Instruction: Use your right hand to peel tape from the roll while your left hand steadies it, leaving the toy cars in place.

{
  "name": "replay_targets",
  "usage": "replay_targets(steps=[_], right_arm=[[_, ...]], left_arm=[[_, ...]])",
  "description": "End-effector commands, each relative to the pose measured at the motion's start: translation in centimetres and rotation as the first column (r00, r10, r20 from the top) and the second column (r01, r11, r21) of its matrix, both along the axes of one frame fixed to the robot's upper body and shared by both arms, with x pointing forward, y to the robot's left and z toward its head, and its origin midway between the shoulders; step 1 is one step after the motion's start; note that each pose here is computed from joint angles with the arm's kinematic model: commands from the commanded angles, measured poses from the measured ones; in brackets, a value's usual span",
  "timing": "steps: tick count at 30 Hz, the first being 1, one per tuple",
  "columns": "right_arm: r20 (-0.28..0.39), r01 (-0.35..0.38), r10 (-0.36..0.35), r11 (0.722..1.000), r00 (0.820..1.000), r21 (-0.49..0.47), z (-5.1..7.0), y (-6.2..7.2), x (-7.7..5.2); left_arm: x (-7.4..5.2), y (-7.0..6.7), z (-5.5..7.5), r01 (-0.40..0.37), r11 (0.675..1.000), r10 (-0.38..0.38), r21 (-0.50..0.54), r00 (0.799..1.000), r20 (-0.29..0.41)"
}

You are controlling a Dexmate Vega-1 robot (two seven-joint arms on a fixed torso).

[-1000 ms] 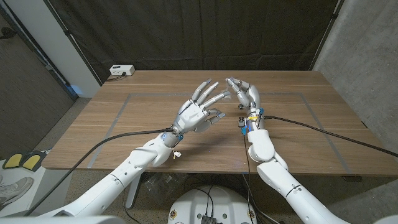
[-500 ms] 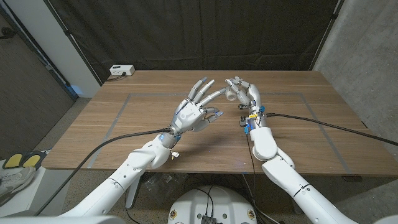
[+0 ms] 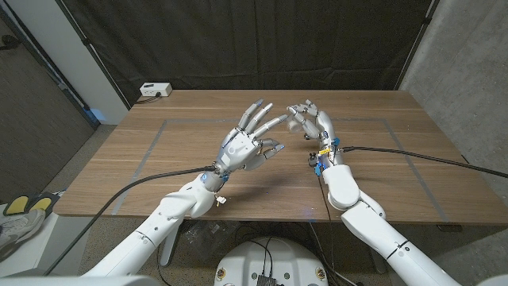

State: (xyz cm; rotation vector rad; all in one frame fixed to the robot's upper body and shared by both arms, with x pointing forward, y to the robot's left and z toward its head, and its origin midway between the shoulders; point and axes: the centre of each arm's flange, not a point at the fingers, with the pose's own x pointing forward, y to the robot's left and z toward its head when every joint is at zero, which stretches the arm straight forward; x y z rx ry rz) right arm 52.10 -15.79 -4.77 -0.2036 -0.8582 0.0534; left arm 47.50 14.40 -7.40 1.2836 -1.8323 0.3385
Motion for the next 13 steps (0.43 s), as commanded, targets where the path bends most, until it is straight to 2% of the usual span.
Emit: replay_targets(steps=[1, 6, 13], right_arm=[[-0.018, 0.007, -0.008, 1.000, 1.000, -0.023, 0.2, 0.5, -2.0], [-0.013, 0.014, -0.014, 1.000, 1.000, -0.018, 0.6, 0.7, -1.8], [-0.010, -0.017, 0.017, 1.000, 1.000, -0.019, 1.7, 1.6, 0.3]], left_arm=[[-0.4, 1.2, -0.3, -0.017, 1.000, 0.017, -0.008, 1.000, -0.005], [-0.1, 2.2, -0.1, -0.048, 0.998, 0.048, -0.039, 0.999, -0.005], [0.9, 3.6, -0.2, -0.096, 0.993, 0.095, -0.064, 0.995, -0.016]])
